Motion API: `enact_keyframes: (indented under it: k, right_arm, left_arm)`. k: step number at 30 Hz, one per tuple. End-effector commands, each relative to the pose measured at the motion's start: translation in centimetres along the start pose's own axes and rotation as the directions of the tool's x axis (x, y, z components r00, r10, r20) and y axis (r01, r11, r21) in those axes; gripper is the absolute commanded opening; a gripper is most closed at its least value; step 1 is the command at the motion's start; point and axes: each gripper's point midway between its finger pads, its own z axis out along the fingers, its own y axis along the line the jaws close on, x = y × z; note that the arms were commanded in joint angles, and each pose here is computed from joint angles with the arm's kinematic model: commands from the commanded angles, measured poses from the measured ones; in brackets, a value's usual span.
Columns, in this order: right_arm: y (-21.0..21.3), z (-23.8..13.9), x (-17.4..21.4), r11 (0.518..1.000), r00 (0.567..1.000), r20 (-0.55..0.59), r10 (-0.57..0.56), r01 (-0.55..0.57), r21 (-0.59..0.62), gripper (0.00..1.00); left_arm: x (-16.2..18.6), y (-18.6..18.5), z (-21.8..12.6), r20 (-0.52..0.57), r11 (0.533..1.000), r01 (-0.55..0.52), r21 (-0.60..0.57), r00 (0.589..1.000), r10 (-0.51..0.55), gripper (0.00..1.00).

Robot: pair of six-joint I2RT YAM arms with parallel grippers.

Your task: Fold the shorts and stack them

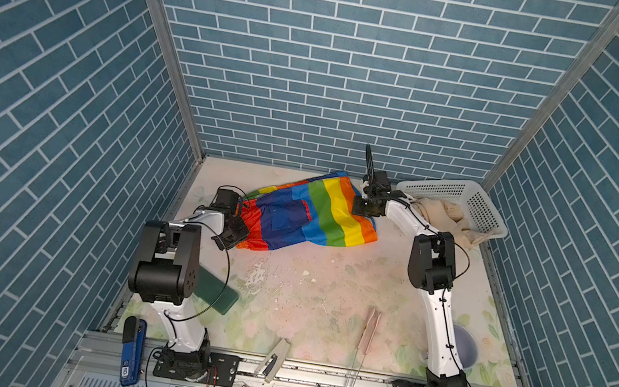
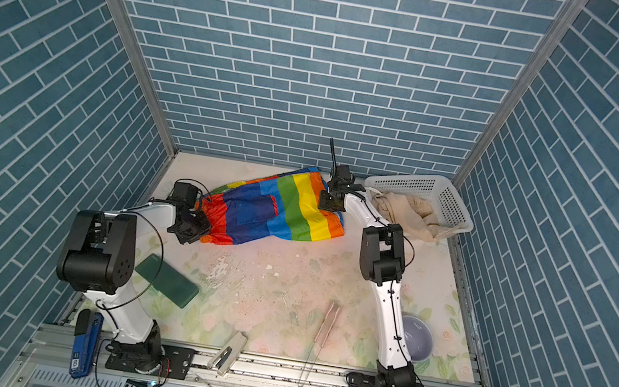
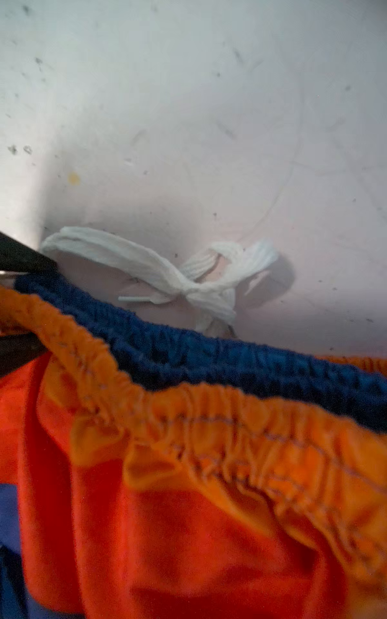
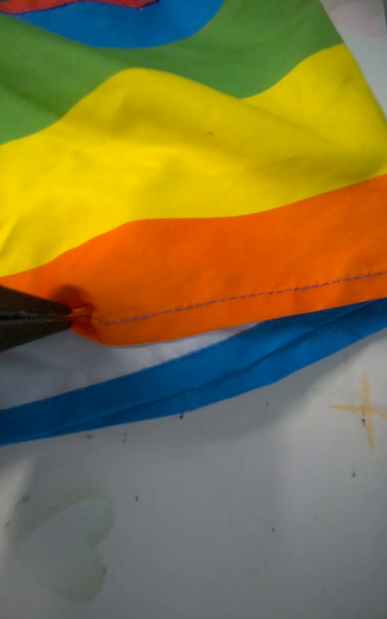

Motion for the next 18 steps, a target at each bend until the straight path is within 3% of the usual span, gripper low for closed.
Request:
enact_keyframes:
  k: [1, 6, 11, 14, 18]
  right_arm:
    - [0.6, -1.0, -0.9, 1.0, 0.999, 0.041, 0.013, -0.012, -0.014, 0.0]
    - [-0.2, -4.1, -3.3, 0.999, 0.987, 0.159, 0.0, -0.008, 0.05, 0.0]
    - [-3.3, -7.1, -4.8, 0.97, 0.963, 0.269, -0.037, -0.03, 0.242, 0.0]
    - [-5.5, -7.2, -4.2, 0.937, 0.965, 0.26, -0.021, -0.072, 0.343, 0.0]
    - [-6.8, -5.2, -2.3, 0.927, 0.98, 0.197, 0.042, -0.112, 0.359, 0.0]
  left_arm:
    - [2.3, 2.1, 1.6, -0.077, 0.997, -0.006, -0.073, 0.997, 0.0, 0.32]
    - [2.4, 2.2, 1.8, -0.079, 0.997, -0.005, -0.073, 0.997, -0.001, 0.32]
    - [2.5, 2.3, 1.9, -0.081, 0.997, -0.007, -0.076, 0.997, 0.001, 0.32]
    - [2.5, 2.4, 1.9, -0.08, 0.997, -0.012, -0.081, 0.997, 0.005, 0.32]
    - [2.5, 2.5, 2.0, -0.082, 0.996, -0.011, -0.083, 0.997, 0.004, 0.32]
